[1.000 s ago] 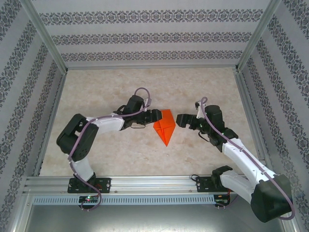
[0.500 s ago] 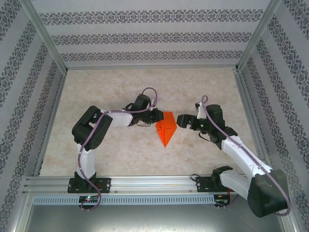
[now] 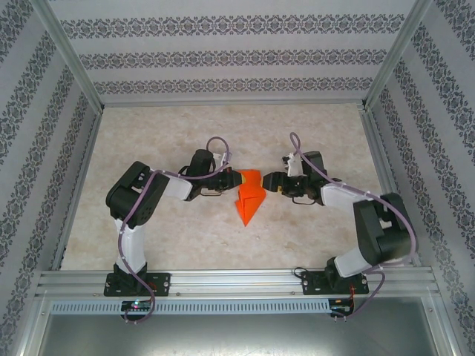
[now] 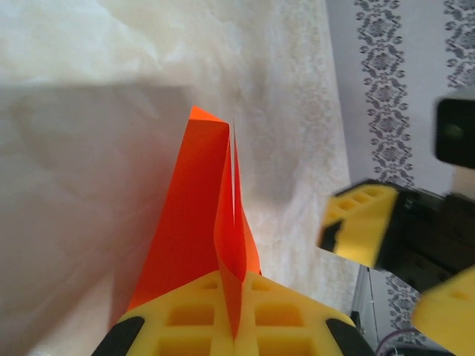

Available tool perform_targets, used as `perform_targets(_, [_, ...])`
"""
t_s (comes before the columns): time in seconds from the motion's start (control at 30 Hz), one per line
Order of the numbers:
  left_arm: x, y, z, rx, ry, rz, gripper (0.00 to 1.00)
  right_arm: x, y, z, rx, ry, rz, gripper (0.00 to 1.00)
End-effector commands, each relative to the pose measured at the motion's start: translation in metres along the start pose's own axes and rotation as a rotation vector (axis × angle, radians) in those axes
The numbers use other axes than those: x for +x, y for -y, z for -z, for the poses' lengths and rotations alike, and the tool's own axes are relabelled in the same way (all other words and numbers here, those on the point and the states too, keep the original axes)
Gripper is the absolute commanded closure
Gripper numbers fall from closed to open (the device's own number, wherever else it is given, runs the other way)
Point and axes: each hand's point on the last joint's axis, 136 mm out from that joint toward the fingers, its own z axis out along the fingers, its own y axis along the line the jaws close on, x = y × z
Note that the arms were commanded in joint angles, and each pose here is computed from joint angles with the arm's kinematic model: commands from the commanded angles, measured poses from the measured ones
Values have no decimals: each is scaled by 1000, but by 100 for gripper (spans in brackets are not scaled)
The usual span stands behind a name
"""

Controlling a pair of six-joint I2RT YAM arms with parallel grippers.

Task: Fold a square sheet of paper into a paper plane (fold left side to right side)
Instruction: Fold the wing for the fifth time at the center of the table.

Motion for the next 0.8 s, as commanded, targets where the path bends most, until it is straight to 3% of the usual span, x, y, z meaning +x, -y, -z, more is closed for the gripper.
perform_targets(0.0, [-8,25,10,114,23,-71,100,-21,-15,-8,-103,18,30,32])
perform_targets(0.4, [-4,26,20,137,29,-81,100,-19,9,-28,-130,-35,-15,31])
perform_targets(0.77, [-4,31,21,156,27,-86,100,-14,6,-38,-228,-66,-54,47])
